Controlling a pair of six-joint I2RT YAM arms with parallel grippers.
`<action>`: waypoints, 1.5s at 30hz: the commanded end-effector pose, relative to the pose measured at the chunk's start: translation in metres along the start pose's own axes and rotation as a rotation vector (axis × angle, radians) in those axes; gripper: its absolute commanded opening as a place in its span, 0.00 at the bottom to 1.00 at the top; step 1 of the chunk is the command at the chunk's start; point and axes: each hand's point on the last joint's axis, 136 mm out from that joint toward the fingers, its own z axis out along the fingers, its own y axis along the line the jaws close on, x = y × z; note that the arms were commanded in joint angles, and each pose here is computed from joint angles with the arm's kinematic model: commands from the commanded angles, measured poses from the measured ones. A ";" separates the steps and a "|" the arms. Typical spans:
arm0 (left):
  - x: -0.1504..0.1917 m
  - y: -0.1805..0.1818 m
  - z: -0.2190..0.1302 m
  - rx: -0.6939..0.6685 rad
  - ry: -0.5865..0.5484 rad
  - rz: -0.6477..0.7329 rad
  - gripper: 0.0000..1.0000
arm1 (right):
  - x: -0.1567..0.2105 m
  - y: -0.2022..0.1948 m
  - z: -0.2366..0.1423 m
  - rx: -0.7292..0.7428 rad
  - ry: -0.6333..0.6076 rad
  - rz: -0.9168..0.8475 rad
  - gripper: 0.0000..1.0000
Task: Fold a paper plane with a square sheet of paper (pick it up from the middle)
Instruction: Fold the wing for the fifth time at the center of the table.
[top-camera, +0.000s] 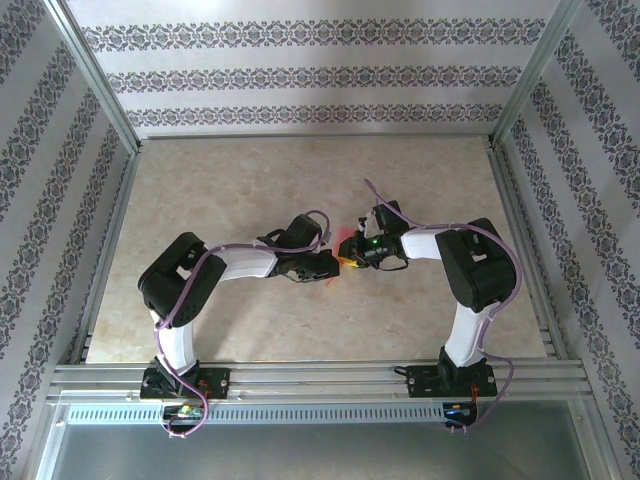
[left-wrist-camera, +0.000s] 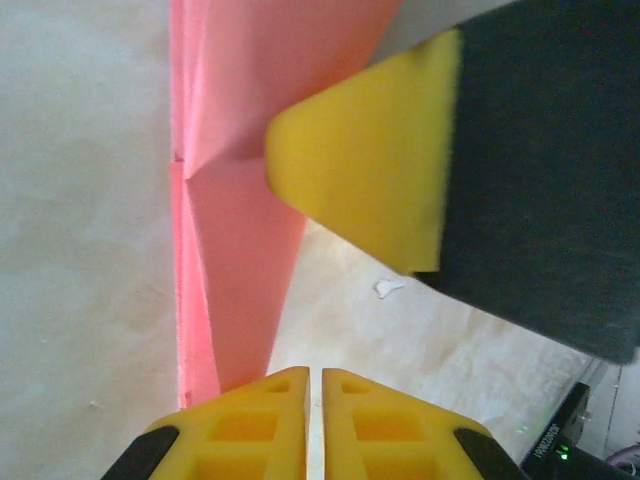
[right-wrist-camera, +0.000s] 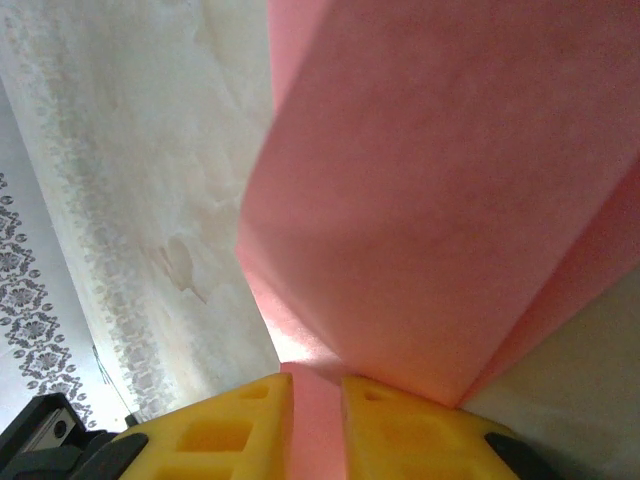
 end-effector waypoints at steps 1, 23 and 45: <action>0.005 0.013 0.005 -0.053 0.015 0.007 0.12 | 0.019 -0.053 0.017 0.166 0.045 0.076 0.23; 0.013 0.033 0.008 -0.111 0.035 -0.014 0.10 | 0.020 -0.054 0.018 0.172 0.051 0.077 0.23; 0.026 0.056 0.007 -0.197 0.071 -0.024 0.08 | 0.023 -0.065 0.017 0.228 0.056 0.090 0.22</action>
